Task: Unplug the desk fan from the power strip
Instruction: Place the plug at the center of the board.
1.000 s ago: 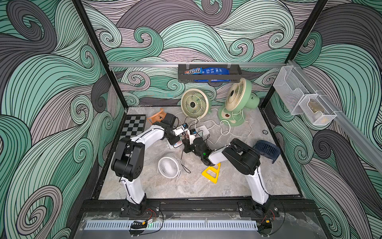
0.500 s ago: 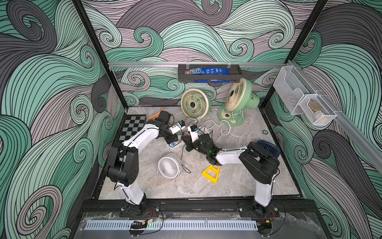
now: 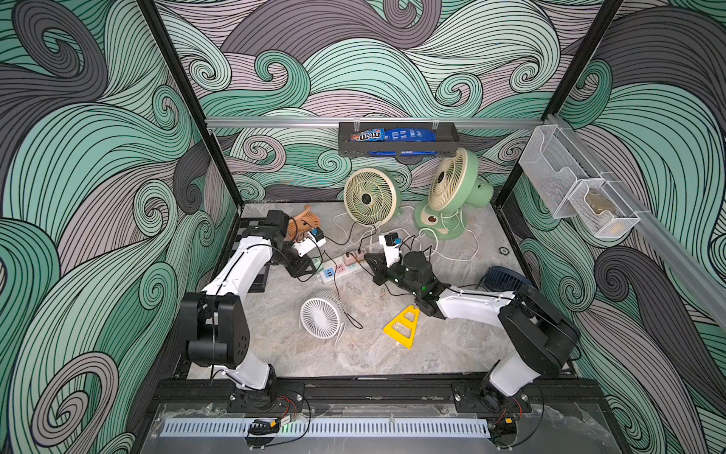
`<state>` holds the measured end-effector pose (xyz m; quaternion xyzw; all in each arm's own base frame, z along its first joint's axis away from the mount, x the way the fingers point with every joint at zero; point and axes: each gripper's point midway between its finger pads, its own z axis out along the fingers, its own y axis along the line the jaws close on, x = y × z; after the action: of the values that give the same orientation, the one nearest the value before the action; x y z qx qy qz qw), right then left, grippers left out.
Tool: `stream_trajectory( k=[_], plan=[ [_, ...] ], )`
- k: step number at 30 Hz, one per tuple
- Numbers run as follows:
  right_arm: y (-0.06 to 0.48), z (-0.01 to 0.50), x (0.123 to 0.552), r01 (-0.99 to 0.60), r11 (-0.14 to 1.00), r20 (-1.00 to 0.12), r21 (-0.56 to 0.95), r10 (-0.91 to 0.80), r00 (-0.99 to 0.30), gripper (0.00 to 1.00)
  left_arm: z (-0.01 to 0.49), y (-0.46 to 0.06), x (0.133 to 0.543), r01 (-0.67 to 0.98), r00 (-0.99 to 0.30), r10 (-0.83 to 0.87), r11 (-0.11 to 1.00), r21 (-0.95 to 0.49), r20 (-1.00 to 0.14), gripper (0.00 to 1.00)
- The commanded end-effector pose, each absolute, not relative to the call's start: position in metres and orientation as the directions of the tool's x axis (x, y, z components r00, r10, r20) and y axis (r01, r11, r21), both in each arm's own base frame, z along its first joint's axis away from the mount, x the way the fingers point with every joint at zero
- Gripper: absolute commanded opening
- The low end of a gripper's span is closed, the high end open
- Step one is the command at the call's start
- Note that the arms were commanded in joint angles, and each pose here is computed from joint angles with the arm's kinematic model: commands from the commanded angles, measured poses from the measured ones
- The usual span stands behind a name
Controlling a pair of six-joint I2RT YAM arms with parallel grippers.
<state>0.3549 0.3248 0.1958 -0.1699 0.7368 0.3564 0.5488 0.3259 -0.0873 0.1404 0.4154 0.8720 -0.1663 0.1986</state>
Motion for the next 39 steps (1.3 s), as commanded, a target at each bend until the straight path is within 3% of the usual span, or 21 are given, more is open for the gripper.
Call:
stream_trajectory(
  k=[1,16,28,39],
  plan=[
    [0.318,0.198,0.356,-0.627,0.698,-0.926,0.346,0.147,-0.347,0.01,0.137,-0.083,0.292,0.783,-0.614,0.639,0.566,-0.258,-0.463,0.00],
    [0.340,0.179,0.349,-0.652,0.639,-0.897,0.408,0.146,-0.418,0.03,0.094,-0.055,0.266,0.613,-0.784,0.532,0.585,-0.531,-0.319,0.01],
    [0.350,0.173,0.349,-0.658,0.628,-0.892,0.415,0.138,-0.430,0.10,0.057,-0.033,0.264,0.592,-0.799,0.555,0.656,-0.468,-0.231,0.27],
    [0.353,0.171,0.352,-0.658,0.632,-0.894,0.409,0.135,-0.426,0.16,0.057,-0.024,0.267,0.601,-0.794,0.568,0.678,-0.424,-0.218,0.42]
  ],
)
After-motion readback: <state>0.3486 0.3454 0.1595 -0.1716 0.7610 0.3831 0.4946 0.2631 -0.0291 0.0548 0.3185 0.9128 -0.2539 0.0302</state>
